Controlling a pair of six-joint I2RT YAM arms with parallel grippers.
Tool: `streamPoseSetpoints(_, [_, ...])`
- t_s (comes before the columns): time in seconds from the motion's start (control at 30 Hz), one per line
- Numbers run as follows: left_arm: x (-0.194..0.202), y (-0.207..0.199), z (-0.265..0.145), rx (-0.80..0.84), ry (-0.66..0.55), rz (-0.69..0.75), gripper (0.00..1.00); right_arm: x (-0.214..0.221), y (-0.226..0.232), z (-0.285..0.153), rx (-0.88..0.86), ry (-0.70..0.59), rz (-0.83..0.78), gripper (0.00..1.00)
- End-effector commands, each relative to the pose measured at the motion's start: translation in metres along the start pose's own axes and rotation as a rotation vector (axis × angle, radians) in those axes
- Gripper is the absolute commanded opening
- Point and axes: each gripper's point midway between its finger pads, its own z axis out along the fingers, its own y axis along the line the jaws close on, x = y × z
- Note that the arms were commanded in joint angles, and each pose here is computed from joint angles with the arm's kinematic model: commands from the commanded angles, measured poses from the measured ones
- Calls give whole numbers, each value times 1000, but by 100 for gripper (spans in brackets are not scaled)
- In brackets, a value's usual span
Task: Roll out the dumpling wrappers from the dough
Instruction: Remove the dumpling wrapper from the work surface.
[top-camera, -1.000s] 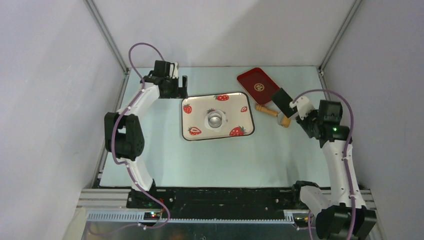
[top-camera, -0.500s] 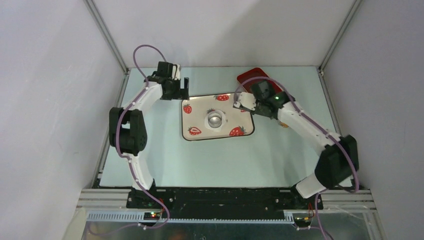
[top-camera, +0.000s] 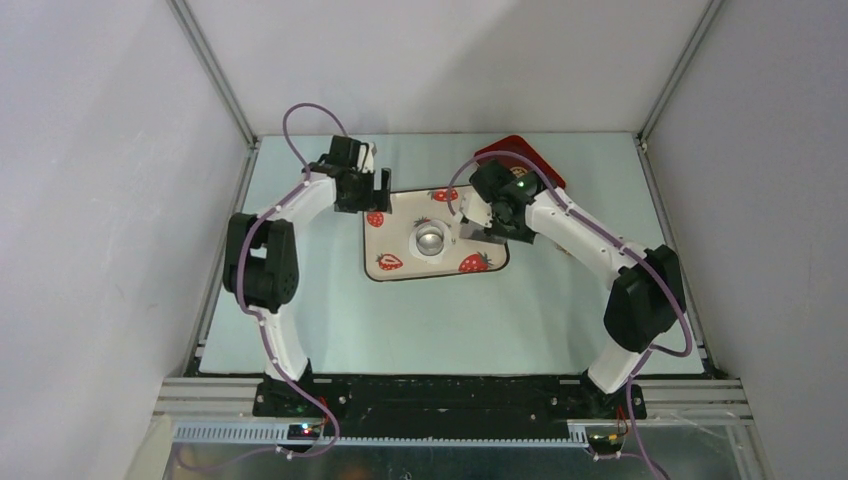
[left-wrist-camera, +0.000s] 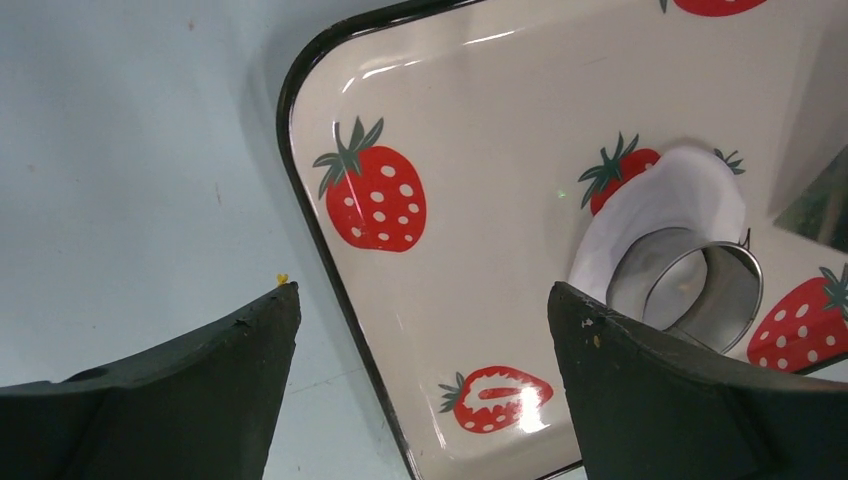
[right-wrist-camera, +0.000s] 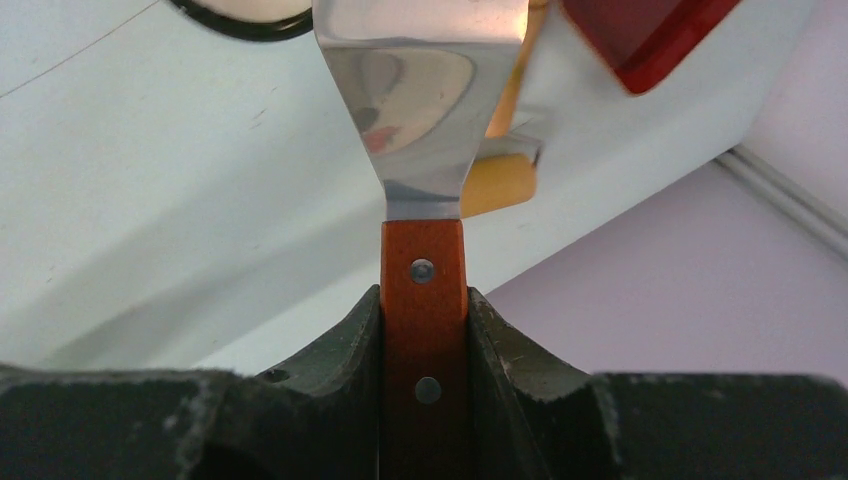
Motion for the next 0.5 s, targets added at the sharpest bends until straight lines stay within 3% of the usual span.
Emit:
streamPoseSetpoints(0.0, [-21,-16,-1,24,-74,0,94,10,21,-10,-73,36,67,0])
streamPoseSetpoints(0.27, [-9,-24,18,21,-30,0,66,0,25,-14,-87,6,130,0])
streamPoseSetpoints(0.47, [2,-32,33,59,16,-33,57,-9,26,-22,-90,-17,150,0])
